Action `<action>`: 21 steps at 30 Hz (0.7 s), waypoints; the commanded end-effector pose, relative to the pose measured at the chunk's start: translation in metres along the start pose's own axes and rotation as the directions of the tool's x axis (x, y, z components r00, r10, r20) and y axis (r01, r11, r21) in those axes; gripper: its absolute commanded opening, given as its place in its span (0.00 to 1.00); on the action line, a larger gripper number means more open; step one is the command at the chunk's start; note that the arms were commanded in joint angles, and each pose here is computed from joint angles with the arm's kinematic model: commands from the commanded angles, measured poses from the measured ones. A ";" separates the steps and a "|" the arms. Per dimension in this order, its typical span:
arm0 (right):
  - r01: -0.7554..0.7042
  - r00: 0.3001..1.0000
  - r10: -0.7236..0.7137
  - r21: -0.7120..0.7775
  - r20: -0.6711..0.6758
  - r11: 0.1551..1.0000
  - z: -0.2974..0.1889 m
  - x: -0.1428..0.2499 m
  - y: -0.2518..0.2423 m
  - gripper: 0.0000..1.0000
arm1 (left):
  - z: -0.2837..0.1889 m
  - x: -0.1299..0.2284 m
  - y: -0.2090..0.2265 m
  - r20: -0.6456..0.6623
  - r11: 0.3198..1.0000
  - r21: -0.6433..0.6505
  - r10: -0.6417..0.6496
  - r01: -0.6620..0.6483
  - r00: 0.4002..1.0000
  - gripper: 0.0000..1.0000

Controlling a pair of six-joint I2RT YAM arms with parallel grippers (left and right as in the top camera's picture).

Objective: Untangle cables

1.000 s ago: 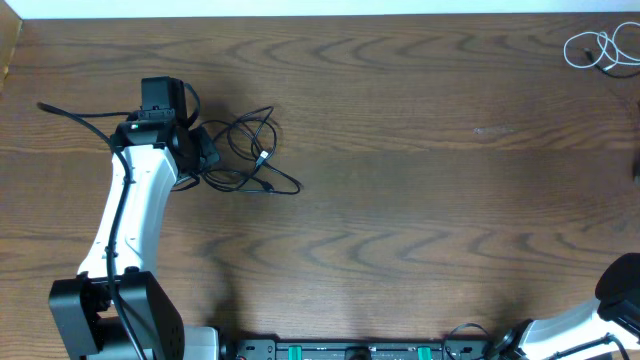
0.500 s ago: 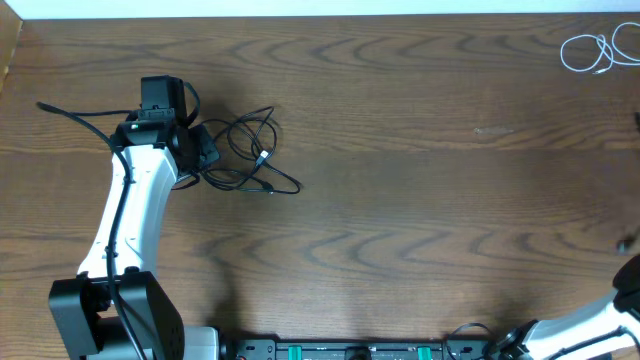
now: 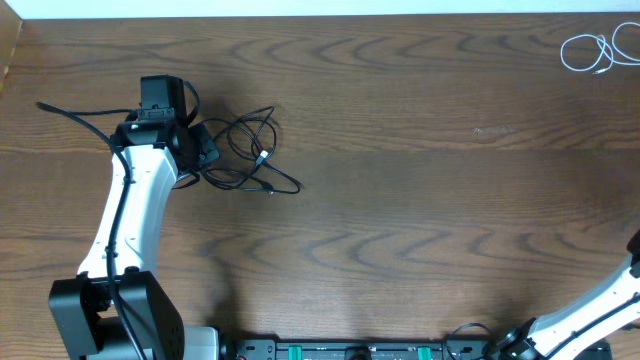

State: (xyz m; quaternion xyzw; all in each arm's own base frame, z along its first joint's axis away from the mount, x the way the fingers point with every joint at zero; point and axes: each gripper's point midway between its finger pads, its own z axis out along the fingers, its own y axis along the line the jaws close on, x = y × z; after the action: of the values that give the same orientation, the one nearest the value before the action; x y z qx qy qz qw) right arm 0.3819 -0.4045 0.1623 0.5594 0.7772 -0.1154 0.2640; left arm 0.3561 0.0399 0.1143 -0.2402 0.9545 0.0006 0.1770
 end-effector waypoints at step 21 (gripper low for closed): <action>0.351 0.792 -0.019 -0.430 0.611 0.832 -0.185 -0.128 0.107 0.01 | -0.004 -0.014 -0.003 0.040 0.999 0.011 -0.039 0.039 0.998 0.08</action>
State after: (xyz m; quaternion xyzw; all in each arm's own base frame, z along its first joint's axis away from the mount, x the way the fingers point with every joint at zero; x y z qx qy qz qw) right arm 0.4628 -0.3786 0.3982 0.3248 0.7071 -0.0546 0.6257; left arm 0.3610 0.0403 0.1162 -0.2476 0.9506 -0.0026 0.1874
